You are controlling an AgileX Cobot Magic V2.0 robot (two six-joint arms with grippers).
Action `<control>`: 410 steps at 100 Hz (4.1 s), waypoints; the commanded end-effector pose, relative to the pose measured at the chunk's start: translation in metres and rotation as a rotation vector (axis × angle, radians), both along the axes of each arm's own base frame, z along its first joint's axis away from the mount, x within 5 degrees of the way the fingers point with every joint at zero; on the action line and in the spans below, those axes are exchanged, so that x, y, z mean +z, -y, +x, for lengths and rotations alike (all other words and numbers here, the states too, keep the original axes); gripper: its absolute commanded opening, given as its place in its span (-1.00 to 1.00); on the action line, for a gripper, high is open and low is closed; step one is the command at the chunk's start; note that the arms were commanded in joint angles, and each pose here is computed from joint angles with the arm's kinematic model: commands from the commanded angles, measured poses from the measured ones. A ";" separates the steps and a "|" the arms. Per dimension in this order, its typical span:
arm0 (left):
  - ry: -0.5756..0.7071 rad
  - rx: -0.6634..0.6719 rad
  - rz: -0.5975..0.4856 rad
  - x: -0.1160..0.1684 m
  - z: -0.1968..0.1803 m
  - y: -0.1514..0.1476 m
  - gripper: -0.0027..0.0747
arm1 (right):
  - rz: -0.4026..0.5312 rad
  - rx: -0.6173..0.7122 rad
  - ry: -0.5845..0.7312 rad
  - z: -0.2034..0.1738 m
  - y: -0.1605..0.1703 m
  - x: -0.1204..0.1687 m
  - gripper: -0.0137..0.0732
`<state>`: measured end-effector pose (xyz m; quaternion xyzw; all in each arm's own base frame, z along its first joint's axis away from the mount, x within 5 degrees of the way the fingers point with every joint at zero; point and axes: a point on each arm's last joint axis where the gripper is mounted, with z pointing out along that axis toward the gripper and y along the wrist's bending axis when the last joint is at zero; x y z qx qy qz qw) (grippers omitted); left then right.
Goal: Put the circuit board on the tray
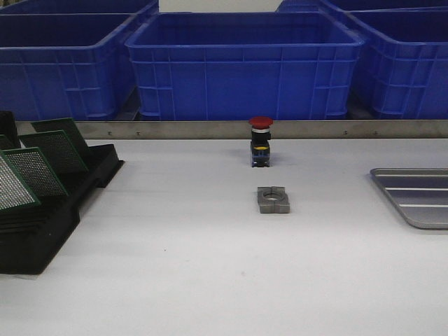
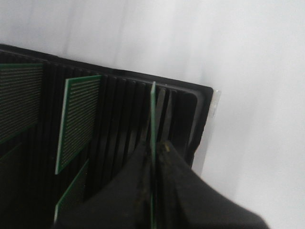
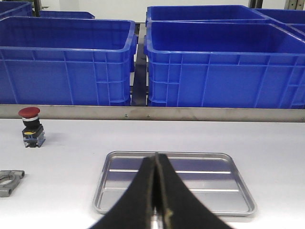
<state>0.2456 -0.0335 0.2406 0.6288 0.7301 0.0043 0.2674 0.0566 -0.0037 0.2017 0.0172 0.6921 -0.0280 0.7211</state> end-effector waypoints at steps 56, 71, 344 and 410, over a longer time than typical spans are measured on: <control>0.067 -0.164 -0.249 0.053 -0.042 0.054 -0.98 | -0.012 0.004 0.111 -0.003 -0.001 0.012 -0.83; 0.007 -0.259 -0.314 0.048 -0.049 0.085 -0.98 | -0.012 0.005 0.113 -0.003 -0.001 0.013 -0.83; -0.093 -0.363 -0.432 0.038 -0.063 0.137 -0.98 | -0.303 1.011 -0.444 0.098 -0.222 0.058 -0.60; 0.203 -0.150 -0.431 0.057 -0.038 0.121 0.46 | -0.146 0.744 -0.669 0.139 -0.175 0.046 -0.85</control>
